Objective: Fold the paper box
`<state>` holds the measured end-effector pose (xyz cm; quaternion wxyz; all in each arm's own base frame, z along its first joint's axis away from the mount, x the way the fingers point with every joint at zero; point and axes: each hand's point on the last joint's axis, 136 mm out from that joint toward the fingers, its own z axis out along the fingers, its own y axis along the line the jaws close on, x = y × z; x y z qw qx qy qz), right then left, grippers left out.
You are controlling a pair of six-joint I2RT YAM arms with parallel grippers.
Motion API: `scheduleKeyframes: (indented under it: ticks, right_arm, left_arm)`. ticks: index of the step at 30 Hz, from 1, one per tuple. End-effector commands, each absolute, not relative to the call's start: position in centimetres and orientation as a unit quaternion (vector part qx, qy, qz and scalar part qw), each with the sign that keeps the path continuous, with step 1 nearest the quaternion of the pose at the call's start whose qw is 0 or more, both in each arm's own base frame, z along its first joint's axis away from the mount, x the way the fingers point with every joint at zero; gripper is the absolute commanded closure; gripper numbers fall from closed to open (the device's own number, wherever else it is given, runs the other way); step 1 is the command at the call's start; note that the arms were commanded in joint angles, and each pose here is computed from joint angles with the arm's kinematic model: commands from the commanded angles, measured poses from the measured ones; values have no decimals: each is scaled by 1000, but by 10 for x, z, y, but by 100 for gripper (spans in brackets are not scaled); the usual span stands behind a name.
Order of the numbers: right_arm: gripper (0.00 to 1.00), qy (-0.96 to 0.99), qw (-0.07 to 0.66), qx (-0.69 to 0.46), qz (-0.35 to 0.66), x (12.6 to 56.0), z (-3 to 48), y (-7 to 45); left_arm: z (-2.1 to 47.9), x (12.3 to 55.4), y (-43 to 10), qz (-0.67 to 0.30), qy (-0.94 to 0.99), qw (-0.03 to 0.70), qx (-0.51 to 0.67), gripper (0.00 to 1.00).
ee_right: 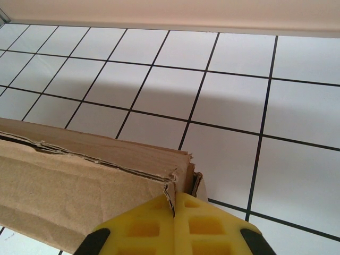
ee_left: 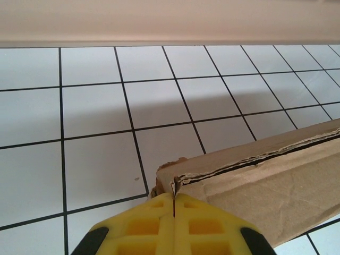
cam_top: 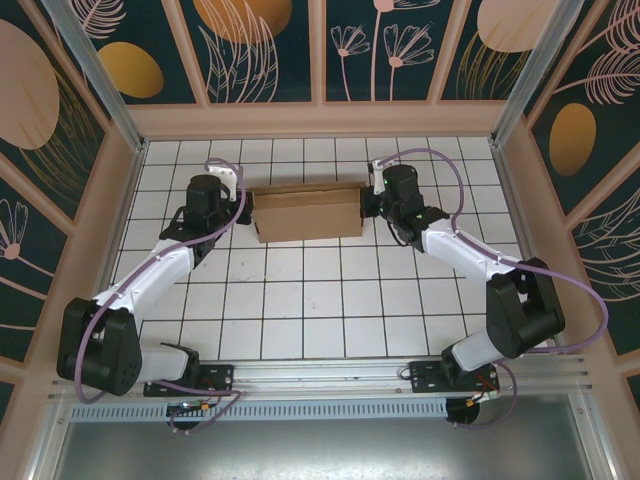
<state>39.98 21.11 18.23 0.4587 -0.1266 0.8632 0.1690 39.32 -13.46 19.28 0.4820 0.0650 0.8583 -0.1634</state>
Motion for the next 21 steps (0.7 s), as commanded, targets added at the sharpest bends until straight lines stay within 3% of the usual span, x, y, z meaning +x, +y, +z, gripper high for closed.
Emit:
scheduleKeyframes:
  ticks: [1,7,19,21]
  right_arm:
    - [100,914,362,-136,122,372,123,191]
    - [100,913,365,-132,125,375,128,189]
    - [100,917,340,-95,187,361,109,206]
    - [96,916,335,-96,198,358,106,209]
  left_arm:
    - [147,373,-112,-98,903,413,68,100]
    - [146,371,-110,-91,903,412,75,100]
    - [139,363,-131,-182,893,410,43,100]
    - [136,360,-132,-188,892,408,44,100]
